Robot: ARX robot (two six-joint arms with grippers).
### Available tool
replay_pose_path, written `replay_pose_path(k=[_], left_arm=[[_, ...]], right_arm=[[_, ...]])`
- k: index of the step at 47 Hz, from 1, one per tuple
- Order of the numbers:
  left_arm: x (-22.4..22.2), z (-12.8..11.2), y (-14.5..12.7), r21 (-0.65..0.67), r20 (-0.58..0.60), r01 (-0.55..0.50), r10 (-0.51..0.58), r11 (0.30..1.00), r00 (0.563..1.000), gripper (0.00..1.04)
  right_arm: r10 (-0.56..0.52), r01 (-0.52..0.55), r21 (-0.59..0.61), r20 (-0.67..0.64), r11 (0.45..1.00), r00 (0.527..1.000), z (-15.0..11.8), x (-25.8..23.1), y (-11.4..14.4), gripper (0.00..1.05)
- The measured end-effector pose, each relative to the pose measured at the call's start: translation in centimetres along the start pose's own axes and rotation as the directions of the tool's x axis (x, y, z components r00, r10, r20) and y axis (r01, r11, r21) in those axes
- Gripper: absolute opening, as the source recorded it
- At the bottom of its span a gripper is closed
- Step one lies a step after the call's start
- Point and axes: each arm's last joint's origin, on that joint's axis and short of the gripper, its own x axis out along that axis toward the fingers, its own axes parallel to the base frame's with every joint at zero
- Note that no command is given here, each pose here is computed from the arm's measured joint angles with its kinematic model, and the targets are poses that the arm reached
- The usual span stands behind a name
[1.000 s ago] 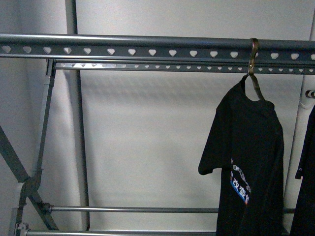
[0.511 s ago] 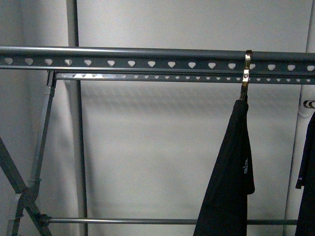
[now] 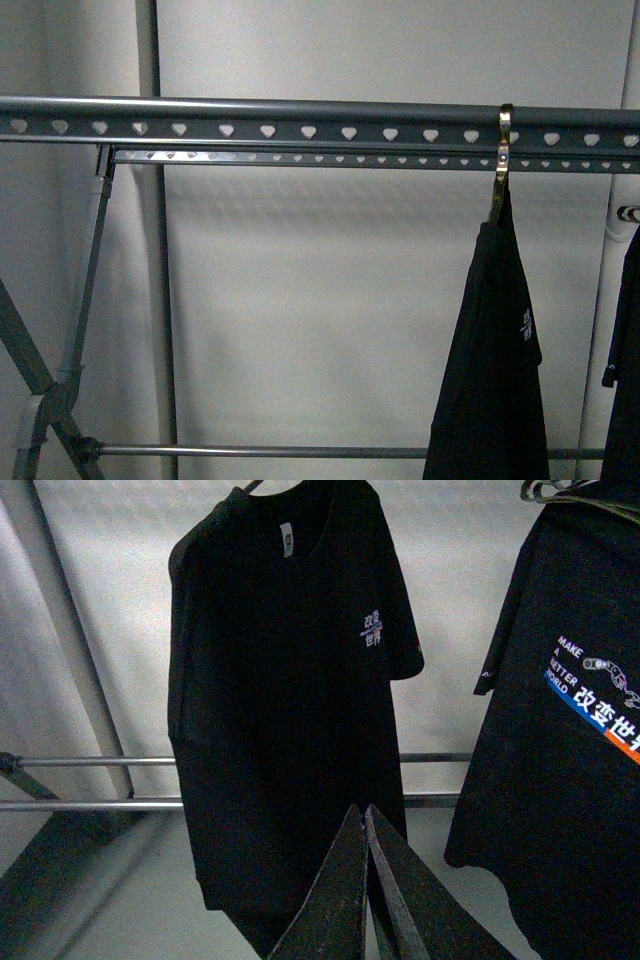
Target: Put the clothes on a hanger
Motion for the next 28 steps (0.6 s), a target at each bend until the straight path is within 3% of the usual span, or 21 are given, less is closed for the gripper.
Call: replay_pose_path(k=[28], left_arm=[[-1.3, 0.1, 0.0, 0.0, 0.012, -0.002, 0.002, 1.0, 1.0, 0.04]], right_arm=[[0.0, 0.0, 0.001, 0.012, 1.0, 1.0, -0.9, -1.6, 0.0, 0.02]])
